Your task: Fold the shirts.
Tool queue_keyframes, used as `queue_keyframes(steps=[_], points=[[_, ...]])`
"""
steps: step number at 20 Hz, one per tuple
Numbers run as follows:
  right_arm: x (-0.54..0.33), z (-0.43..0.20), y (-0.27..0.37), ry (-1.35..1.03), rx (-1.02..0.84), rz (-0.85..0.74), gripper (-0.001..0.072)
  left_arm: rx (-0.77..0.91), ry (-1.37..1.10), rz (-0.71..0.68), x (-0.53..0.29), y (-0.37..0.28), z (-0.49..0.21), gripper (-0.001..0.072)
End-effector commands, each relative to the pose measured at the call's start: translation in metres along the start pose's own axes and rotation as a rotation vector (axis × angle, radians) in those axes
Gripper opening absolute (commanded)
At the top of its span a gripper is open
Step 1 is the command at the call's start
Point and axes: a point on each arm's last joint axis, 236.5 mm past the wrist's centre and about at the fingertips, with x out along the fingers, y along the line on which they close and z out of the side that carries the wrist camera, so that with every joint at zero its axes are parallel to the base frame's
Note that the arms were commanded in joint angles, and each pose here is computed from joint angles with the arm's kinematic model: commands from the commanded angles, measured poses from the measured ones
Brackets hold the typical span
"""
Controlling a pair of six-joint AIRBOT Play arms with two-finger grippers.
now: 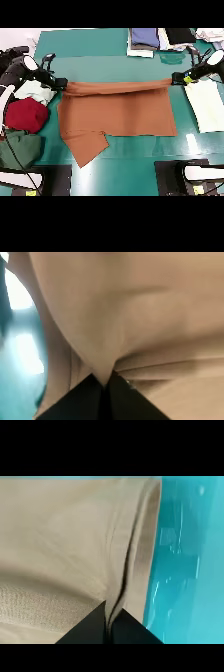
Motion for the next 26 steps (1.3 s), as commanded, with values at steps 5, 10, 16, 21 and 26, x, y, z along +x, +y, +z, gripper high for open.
queue_keyframes(steps=[5,10,16,21,26], points=[[0.003,-0.019,0.003,0.049,0.015,0.002,0.0424,0.000,0.105,-0.005,-0.004,0.000,-0.033,0.0550],[-0.050,-0.029,0.020,0.024,-0.021,0.012,0.0408,-0.027,0.121,0.006,-0.059,-0.009,-0.099,0.0550],[-0.084,-0.051,0.028,-0.095,-0.035,-0.001,0.0409,-0.179,0.264,-0.022,-0.039,-0.010,-0.263,0.0550],[-0.094,-0.054,0.031,-0.118,-0.042,-0.001,0.0408,-0.274,0.254,-0.147,-0.021,-0.035,-0.287,0.0550],[-0.094,-0.056,0.031,-0.110,-0.042,0.000,0.0408,-0.301,0.125,-0.291,-0.017,-0.063,-0.256,0.0550]])
